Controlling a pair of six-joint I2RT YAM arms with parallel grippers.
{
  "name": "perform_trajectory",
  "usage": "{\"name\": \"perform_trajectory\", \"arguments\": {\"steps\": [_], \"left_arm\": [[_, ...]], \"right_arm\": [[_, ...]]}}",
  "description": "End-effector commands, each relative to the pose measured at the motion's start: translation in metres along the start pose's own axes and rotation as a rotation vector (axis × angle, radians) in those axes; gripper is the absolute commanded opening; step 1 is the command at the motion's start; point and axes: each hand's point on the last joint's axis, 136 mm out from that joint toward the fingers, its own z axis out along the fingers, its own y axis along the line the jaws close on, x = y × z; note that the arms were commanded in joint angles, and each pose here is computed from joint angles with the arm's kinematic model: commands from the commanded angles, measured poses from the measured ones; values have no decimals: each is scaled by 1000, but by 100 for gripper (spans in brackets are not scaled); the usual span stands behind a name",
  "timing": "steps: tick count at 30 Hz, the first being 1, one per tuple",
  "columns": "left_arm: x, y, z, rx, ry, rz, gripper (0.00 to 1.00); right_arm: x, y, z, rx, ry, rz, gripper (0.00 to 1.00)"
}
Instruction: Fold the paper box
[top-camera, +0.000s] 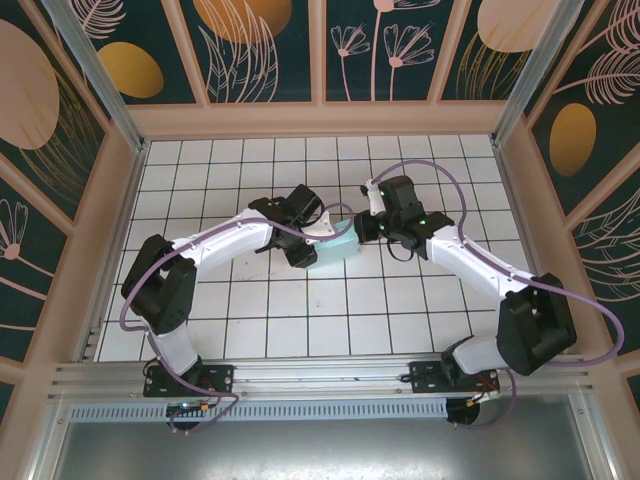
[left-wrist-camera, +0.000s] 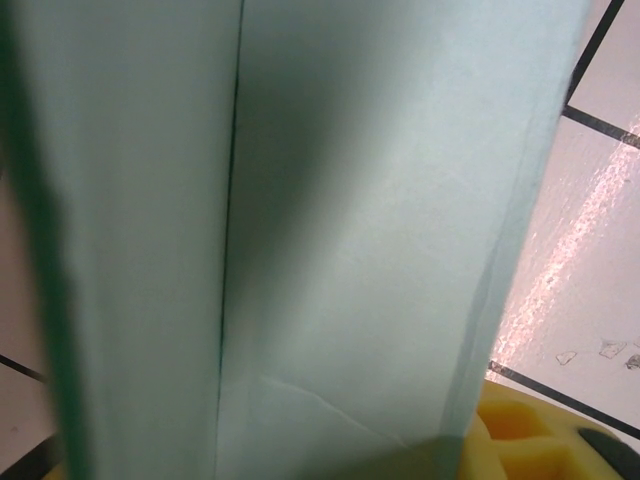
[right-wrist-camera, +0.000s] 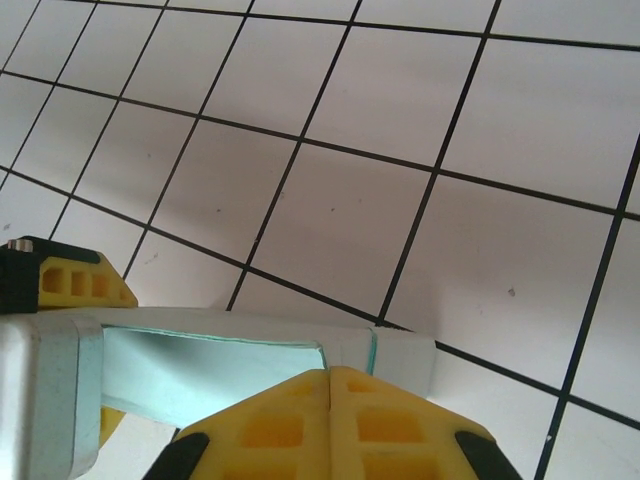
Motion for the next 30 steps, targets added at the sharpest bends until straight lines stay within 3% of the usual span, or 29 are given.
{"name": "perform_trajectory", "arguments": {"steps": [1,11,16,20,25,30], "left_arm": [[28,7,24,-19,119,-5,32],[28,8,23,-24,120,-13,33],[24,7,21,-20,99,-24,56],[21,9,17,-30,84,-37,61],[4,16,1,-63,6,-53,76],[-3,16,-8,-68,-44,-63,74]], "right_arm": [[1,5,2,20,26,-23,0],[5,4,-1,34,16,-8,0],[4,2,-1,51,-5,3,0],[4,-1,-1,74,-18,2,0],[5,-3,-2,96,-27,-1,0],[2,0,-5,89,-51,28,0]]}}
